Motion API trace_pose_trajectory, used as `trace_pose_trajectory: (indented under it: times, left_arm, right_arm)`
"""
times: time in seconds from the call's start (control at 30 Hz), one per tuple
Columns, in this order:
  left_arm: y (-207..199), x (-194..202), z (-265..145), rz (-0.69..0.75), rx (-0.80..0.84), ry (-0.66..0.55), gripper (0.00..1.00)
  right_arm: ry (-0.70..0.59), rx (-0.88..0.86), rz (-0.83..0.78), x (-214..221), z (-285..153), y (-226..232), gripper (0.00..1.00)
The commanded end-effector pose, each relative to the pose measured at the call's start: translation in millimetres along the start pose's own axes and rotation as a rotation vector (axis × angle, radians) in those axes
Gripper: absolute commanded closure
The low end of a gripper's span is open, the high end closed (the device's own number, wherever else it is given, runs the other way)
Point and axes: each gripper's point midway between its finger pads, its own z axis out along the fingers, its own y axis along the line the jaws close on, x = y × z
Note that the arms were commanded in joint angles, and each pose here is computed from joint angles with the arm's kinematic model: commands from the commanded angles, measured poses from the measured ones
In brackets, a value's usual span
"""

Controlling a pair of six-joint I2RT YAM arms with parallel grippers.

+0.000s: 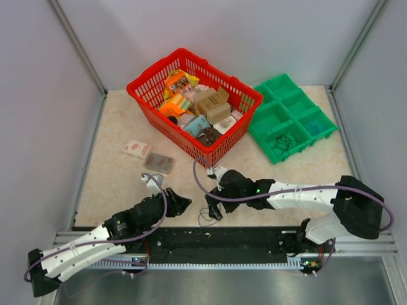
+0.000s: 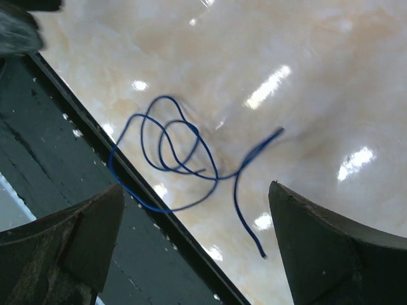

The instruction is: Untangle the cables

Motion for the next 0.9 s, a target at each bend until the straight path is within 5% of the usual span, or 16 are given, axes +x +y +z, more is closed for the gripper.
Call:
trace_pose_trajectory:
  times: [0.0, 0.53, 0.8, 0.87]
  left_arm:
    - [14, 2, 5, -0.063, -0.003, -0.059, 0.56]
    - [45, 12, 16, -0.088, -0.103, -0.087, 0.56]
    - [45, 12, 17, -0.091, -0.105, -0.086, 0.56]
    - [45, 12, 16, -0.092, -0.104, -0.087, 0.56]
  right_arm:
    - [-0.061, 0.008, -0.122, -31, 8, 17, 0.07]
    - [0.127, 0.164, -0.317, -1, 36, 34, 0.12]
    - [0.162, 0.294, -0.317, -2, 44, 15, 0.42]
    - [0.136, 0.317, -0.315, -8, 42, 13, 0.56]
